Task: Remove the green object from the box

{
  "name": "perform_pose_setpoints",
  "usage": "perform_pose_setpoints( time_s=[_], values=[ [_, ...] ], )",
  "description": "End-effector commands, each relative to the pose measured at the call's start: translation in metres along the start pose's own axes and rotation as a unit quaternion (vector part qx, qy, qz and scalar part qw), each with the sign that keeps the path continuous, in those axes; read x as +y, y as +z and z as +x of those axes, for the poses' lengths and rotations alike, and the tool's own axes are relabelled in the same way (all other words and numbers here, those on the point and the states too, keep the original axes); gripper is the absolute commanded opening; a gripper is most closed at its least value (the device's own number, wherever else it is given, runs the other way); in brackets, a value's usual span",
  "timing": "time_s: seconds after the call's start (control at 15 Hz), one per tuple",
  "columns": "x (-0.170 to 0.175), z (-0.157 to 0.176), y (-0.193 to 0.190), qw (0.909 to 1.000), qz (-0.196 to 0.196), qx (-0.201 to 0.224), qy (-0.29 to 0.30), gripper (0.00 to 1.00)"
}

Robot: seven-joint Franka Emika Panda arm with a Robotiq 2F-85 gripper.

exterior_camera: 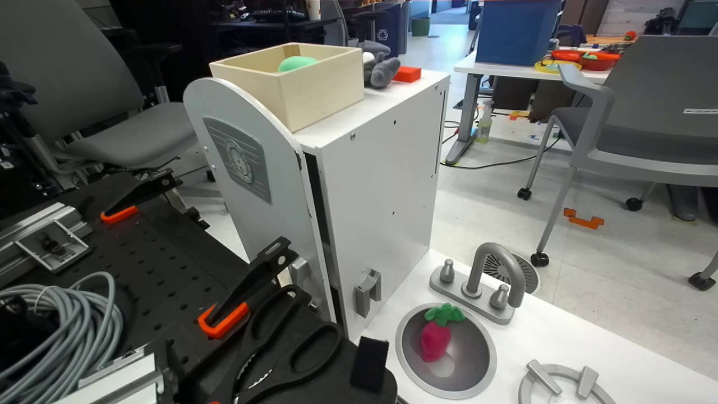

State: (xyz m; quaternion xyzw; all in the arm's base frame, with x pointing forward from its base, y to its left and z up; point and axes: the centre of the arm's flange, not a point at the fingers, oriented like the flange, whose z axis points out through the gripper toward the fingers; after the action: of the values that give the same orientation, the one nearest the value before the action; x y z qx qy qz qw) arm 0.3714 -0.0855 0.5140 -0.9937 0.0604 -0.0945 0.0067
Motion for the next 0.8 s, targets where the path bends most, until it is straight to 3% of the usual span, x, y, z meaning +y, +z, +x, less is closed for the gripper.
perform_pose_setpoints(
  time_s=[0.0,0.47,0.73],
  values=[
    [0.006,0.0,0.001,1.0,-0.006,0.003,0.005,1.0],
    [0.016,0.048,0.026,0.9985,-0.012,-0.038,0.039,1.0],
    [0.005,0.073,0.045,0.9978,-0.023,-0.058,0.021,1.0]
  ],
)
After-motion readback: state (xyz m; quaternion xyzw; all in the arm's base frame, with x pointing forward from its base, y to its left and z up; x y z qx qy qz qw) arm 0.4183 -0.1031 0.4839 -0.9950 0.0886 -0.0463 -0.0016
